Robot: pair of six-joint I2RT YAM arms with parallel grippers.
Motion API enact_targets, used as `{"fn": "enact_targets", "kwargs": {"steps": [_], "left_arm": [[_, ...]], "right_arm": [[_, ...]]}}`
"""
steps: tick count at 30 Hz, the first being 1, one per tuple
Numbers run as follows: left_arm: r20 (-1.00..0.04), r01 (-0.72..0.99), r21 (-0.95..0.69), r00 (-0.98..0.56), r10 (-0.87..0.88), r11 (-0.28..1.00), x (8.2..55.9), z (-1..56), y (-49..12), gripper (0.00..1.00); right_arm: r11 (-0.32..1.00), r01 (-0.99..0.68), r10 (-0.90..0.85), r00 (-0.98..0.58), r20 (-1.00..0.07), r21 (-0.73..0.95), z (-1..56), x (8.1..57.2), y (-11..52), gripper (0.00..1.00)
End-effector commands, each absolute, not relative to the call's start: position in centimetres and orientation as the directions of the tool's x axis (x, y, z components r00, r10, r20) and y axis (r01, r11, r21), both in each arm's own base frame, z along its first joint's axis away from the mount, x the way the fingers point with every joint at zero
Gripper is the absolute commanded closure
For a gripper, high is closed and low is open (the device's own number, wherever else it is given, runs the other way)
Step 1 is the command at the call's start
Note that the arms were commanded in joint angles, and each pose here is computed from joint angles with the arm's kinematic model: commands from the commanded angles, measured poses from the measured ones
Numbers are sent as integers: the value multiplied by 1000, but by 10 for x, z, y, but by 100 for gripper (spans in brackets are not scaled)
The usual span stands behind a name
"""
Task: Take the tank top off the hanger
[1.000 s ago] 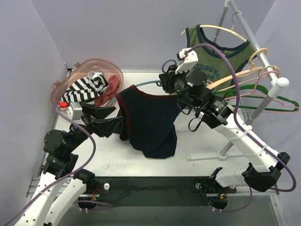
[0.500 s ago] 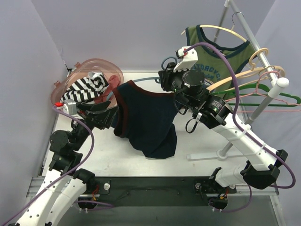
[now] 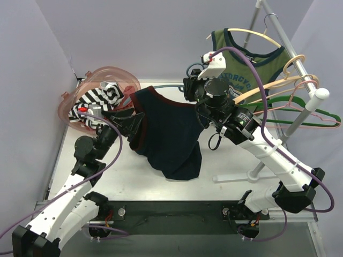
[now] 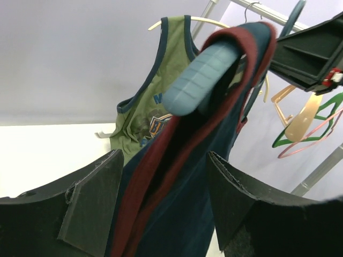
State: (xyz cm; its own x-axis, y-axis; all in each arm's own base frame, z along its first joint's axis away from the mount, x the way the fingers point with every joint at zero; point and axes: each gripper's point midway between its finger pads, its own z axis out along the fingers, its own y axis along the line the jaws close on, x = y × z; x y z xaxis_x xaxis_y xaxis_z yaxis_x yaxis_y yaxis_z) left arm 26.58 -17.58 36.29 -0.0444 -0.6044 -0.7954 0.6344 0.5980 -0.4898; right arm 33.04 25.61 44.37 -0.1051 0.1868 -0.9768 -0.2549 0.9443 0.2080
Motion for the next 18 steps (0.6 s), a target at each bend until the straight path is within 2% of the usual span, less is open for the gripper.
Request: {"fn": "enact_targets", "kwargs": {"steps": [1,10,12,13,14,15,17,18], "left_arm": [[-767,698,-428,55,-639,574,266,405,-179,27],[-763,736,-413,42,-645,536,275,401,-196,27],[-767,740,-405,44,-640,537,276,401,-199,30],[-769,746,-398,46,-638,534,275,403,-200,36],[-773,751,-384,57,-632,538,274,405,-201,74],[-778,754,-380,53,-626,536,273,405,-202,86],[-789,756,-373,48,-613,538,271,404,-203,100],[-789,756,-371,50,-612,539,267,405,-201,100]], "right_arm": [[910,-265,327,-13,-945,319,488,326,252,100],[910,-271,320,-27,-947,315,481,326,255,100],[909,-276,315,-32,-949,311,479,326,257,100],[909,-276,315,-32,-949,311,479,326,257,100],[905,-280,328,-20,-945,320,482,327,258,100],[906,-280,324,-20,-946,316,480,327,258,100],[918,-274,292,-23,-956,287,472,329,257,100],[924,-263,283,-18,-959,278,469,332,253,100]]}}
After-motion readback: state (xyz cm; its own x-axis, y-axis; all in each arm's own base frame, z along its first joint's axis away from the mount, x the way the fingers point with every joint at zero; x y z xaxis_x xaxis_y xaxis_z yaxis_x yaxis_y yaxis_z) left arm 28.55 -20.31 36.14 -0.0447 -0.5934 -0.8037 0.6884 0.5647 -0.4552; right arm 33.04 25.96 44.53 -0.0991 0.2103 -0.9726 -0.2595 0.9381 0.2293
